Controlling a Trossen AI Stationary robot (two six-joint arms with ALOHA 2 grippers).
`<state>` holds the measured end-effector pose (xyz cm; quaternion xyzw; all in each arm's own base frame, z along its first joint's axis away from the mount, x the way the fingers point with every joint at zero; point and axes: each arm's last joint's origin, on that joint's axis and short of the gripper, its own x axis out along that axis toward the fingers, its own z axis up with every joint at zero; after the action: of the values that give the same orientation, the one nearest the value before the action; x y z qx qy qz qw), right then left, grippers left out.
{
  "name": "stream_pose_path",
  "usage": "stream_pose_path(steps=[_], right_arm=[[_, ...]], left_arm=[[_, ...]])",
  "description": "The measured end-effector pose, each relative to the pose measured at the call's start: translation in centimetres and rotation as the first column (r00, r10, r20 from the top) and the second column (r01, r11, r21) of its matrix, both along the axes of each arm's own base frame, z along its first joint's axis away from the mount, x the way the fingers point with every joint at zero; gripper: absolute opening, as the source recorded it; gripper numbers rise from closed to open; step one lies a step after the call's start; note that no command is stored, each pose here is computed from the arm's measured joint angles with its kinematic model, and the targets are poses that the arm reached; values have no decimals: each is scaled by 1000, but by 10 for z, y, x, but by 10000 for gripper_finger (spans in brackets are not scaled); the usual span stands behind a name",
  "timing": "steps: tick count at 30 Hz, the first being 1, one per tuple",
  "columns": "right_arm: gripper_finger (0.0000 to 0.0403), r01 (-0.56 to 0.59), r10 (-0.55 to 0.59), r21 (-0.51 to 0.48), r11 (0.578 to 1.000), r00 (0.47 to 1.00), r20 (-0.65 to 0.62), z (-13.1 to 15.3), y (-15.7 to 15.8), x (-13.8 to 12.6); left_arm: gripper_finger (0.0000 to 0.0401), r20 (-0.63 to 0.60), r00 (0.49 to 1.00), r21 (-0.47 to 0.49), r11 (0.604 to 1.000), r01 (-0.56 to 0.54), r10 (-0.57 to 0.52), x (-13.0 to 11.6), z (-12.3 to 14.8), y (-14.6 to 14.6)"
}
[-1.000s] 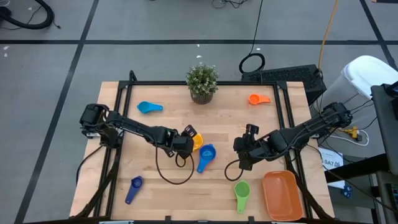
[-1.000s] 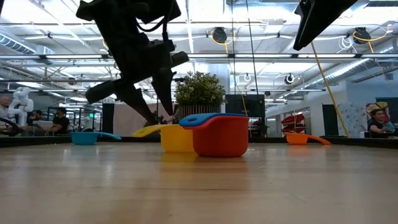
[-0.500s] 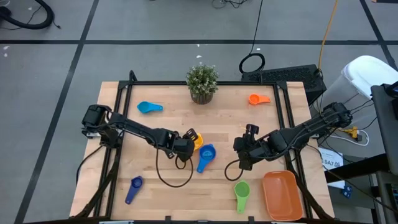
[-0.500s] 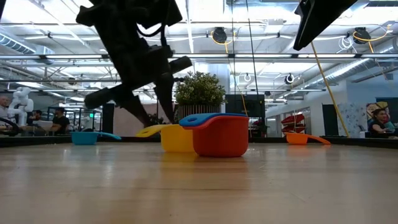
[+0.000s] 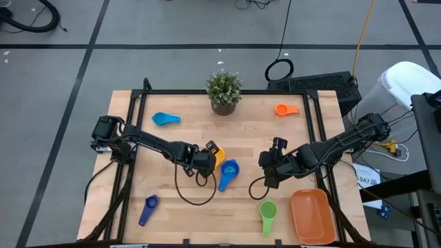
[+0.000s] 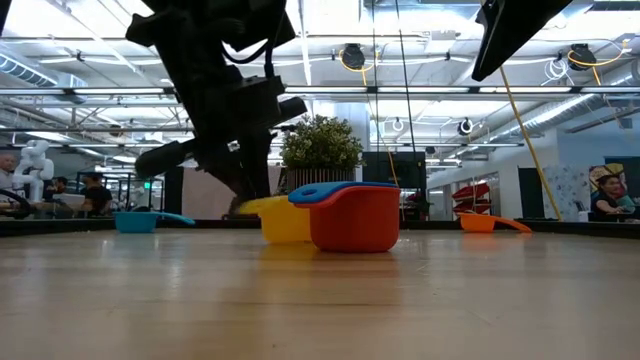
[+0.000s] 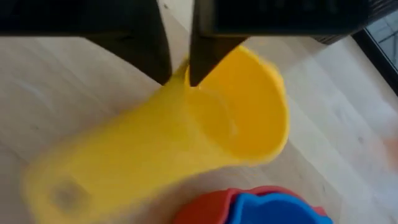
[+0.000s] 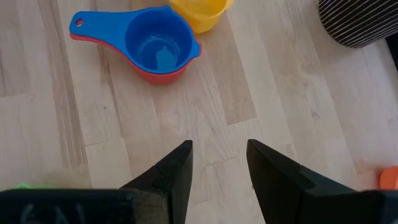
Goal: Nest measuring cups in basket
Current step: Stack the yellow measuring cup on top of the blue measuring cup
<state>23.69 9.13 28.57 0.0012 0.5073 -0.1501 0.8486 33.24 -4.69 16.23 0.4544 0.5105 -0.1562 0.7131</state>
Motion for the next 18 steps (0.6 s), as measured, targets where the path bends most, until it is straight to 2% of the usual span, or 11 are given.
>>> stream_pose_path(steps=[2,7,10,13,18], right_arm=[[146,0,0,0,1000,1000,0,0,0,0],[146,0,0,0,1000,1000,0,0,0,0],[146,0,0,0,1000,1000,0,0,0,0],[146,4,-4,2,1000,1000,1,0,0,0],[146,4,-4,1,1000,1000,1,0,0,0]], left_arm=[[14,3,1000,-6,1000,-17,17,0,0,1],[30,7,999,-12,999,-34,34,0,0,3],[26,-4,999,-15,998,-53,53,-1,0,3],[10,-35,996,21,997,-80,80,-5,-1,3],[14,-78,991,70,992,-105,111,-12,-3,0]])
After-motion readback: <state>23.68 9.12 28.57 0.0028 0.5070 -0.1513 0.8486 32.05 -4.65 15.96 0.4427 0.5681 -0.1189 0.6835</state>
